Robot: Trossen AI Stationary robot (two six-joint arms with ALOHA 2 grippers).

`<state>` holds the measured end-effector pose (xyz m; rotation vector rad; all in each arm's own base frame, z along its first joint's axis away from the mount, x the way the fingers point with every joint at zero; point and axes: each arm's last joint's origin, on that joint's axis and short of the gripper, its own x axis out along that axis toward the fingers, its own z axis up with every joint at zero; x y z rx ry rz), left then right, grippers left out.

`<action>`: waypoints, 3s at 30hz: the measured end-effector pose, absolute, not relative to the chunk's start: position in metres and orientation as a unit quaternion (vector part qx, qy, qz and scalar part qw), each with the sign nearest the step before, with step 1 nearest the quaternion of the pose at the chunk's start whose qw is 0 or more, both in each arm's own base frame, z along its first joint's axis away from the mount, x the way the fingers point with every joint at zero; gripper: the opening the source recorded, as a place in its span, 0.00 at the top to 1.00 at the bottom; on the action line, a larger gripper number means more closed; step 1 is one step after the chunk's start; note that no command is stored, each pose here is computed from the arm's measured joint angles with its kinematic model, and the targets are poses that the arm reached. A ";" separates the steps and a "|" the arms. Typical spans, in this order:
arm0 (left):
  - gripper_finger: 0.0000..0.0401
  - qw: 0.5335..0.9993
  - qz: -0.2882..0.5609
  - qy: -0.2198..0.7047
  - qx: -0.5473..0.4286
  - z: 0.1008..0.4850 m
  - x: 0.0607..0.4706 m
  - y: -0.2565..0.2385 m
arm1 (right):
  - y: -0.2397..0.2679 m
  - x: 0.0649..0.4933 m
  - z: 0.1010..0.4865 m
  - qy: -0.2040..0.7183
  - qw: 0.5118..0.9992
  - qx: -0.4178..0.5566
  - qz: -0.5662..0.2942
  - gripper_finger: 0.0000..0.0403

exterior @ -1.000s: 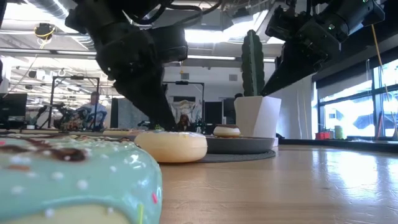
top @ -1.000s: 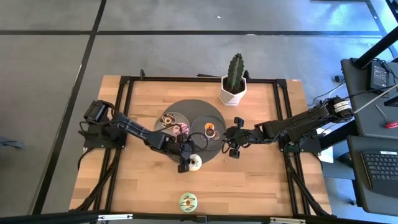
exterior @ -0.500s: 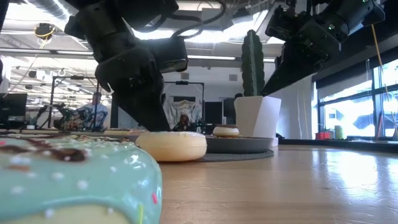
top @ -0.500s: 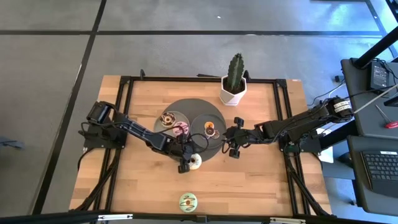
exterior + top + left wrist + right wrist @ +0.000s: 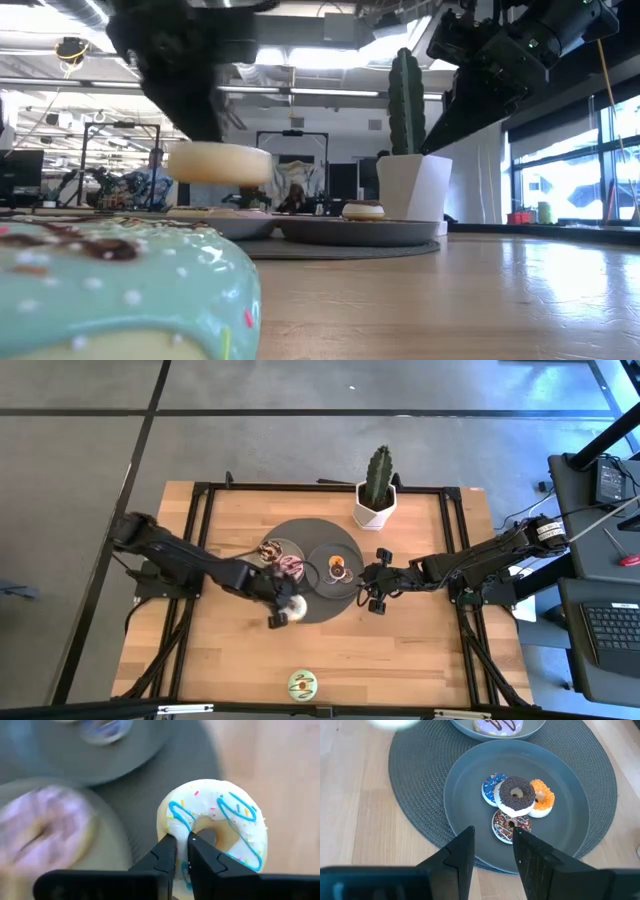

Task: Pick & Place donuts
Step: Put the large white donut on the light gray plate, then put the large green donut on the light gray plate

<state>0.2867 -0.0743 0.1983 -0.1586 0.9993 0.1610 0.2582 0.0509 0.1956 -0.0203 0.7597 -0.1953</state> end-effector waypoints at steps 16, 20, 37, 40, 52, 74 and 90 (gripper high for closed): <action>0.92 0.807 0.278 0.503 -0.137 0.180 0.216 -0.022 | 0.050 0.259 0.197 0.362 0.926 -0.012 -0.108 0.67; 0.90 0.803 0.284 0.500 -0.156 0.169 0.213 -0.014 | 0.050 0.259 0.197 0.360 0.927 -0.011 -0.107 0.67; 0.75 0.790 0.299 0.503 -0.181 0.164 0.210 -0.007 | 0.050 0.260 0.197 0.360 0.927 -0.010 -0.108 0.67; 0.66 0.791 0.306 0.500 -0.176 0.164 0.210 -0.007 | 0.050 0.260 0.197 0.360 0.927 -0.010 -0.108 0.67; 0.57 0.813 0.281 0.488 -0.150 0.192 0.221 -0.009 | 0.050 0.260 0.197 0.360 0.927 -0.009 -0.108 0.67; 0.57 0.883 -0.077 0.459 -0.063 0.175 0.320 -0.195 | 0.050 0.260 0.197 0.360 0.927 -0.008 -0.108 0.67; 0.57 0.864 -0.077 0.490 -0.084 0.149 0.337 -0.233 | 0.049 0.253 0.185 0.373 0.922 -0.010 -0.106 0.67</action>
